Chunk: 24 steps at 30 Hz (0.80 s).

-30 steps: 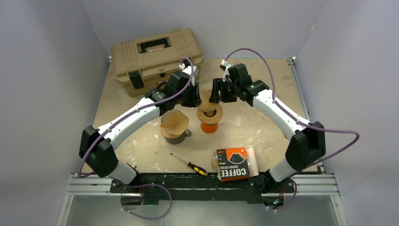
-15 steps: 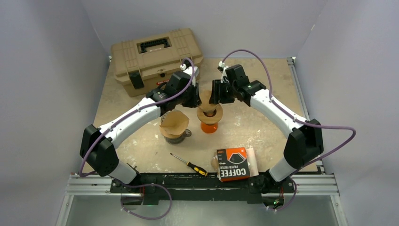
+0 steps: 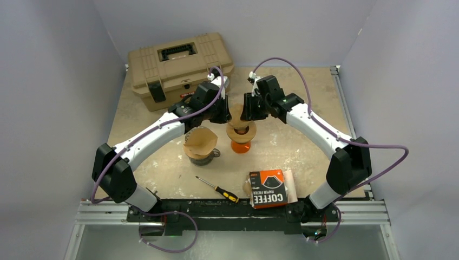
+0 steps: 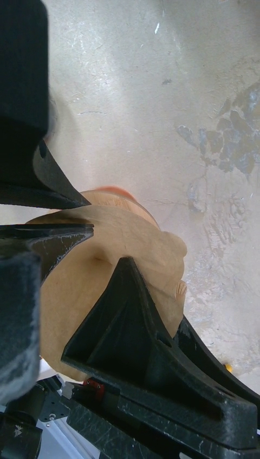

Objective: Place the coffee filter in the dripper
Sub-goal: Place the coffee filter in the coffee dripper.

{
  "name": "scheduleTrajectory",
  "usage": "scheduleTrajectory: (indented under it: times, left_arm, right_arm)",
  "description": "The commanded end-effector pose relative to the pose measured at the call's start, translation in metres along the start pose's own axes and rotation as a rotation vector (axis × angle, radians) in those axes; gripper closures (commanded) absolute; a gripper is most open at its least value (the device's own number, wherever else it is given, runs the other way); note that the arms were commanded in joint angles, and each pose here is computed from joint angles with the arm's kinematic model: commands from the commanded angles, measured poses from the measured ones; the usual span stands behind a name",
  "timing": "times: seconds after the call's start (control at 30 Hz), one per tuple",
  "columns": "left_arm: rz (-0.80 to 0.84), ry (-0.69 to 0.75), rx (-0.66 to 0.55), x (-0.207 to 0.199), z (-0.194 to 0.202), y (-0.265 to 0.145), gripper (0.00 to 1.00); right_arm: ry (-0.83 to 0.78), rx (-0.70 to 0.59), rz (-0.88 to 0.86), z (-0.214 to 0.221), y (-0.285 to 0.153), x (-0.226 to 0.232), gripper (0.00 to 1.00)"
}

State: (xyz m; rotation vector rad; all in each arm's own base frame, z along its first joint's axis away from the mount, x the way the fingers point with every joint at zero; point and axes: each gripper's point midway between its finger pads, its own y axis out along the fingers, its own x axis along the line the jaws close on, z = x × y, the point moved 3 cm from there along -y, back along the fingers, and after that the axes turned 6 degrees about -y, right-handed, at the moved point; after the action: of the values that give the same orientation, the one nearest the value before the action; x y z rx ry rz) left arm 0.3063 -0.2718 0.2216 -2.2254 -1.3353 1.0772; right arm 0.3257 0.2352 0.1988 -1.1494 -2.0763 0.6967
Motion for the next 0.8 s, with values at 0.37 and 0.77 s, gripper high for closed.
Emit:
scheduleTrajectory:
  times: [0.37,0.77]
  left_arm:
    - [-0.025,0.011,-0.042,0.006,-0.008,0.001,0.88]
    - [0.001,0.006,-0.085,-0.004,-0.022,-0.013,0.56]
  right_arm:
    - [-0.029,-0.043,0.029,-0.005,-0.005,-0.003,0.93]
    - [-0.036,-0.084,0.028,-0.014,-0.018,-0.001,0.85]
